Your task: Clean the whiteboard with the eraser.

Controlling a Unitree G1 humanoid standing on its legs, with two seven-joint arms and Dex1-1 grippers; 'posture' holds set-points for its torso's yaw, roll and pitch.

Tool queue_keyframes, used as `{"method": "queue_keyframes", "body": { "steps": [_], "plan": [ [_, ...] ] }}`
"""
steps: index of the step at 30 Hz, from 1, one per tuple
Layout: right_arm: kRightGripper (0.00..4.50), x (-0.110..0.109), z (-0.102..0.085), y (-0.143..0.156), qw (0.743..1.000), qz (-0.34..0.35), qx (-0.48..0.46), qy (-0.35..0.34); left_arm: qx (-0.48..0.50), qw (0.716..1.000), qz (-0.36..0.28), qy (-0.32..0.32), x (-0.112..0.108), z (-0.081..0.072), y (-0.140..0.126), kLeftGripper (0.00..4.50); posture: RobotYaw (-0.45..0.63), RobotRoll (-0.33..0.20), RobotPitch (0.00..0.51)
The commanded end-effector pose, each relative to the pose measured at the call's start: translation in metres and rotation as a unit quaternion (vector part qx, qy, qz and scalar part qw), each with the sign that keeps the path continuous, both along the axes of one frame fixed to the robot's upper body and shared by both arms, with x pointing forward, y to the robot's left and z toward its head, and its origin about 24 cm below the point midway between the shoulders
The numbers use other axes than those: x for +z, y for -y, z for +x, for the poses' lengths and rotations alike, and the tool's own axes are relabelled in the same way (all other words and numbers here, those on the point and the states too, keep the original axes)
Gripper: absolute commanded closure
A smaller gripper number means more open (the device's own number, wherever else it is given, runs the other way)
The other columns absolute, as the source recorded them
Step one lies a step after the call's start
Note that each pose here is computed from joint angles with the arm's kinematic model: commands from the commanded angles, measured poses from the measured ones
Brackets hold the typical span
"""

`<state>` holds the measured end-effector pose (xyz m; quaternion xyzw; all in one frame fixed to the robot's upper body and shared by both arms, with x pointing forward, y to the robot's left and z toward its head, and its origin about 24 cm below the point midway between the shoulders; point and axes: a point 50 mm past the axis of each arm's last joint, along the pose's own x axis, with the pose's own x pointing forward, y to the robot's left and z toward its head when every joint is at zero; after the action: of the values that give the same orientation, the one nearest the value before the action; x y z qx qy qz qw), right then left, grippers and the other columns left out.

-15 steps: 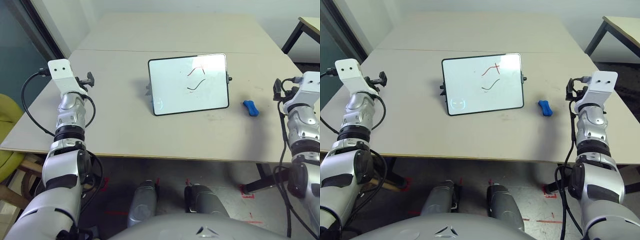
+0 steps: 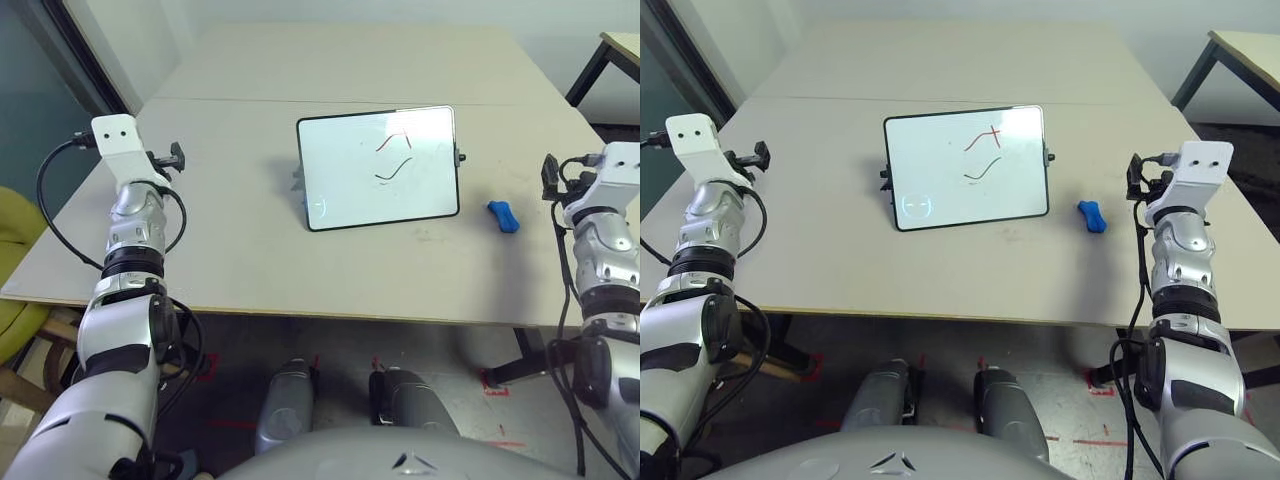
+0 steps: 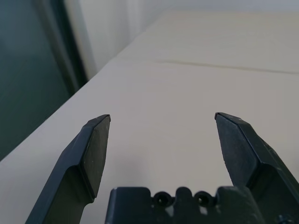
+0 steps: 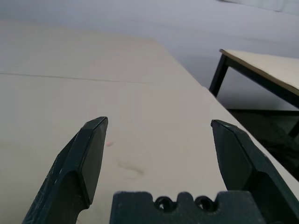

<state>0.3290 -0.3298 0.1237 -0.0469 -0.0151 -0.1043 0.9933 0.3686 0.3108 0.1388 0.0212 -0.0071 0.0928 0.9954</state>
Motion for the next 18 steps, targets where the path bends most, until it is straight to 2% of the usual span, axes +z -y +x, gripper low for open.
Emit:
{"method": "queue_keyframes", "body": {
  "steps": [1, 5, 11, 14, 18],
  "plan": [
    [0.03, 0.007, -0.003, -0.004, 0.998, 0.002, 0.038, -0.049, -0.113, 0.994, 0.011, -0.002, 0.009, 0.003, 0.011, 0.0, 0.16, 0.0, 0.028],
    [0.03, 0.017, -0.008, -0.01, 0.989, 0.019, 0.088, -0.119, -0.275, 0.961, 0.031, -0.03, 0.023, 0.001, 0.025, 0.0, 0.16, 0.0, 0.024],
    [0.03, 0.027, -0.016, -0.024, 0.969, 0.029, 0.146, -0.197, -0.481, 0.874, 0.053, -0.045, 0.052, -0.012, 0.058, 0.0, 0.17, 0.0, 0.024],
    [0.03, 0.029, -0.018, -0.028, 0.961, 0.014, 0.161, -0.225, -0.546, 0.834, 0.053, -0.057, 0.058, -0.018, 0.078, 0.0, 0.16, 0.0, 0.023],
    [0.03, 0.024, -0.021, -0.033, 0.945, 0.014, 0.181, -0.273, -0.581, 0.809, 0.045, -0.076, 0.055, -0.018, 0.096, 0.0, 0.15, 0.0, 0.024]
  ]
}}
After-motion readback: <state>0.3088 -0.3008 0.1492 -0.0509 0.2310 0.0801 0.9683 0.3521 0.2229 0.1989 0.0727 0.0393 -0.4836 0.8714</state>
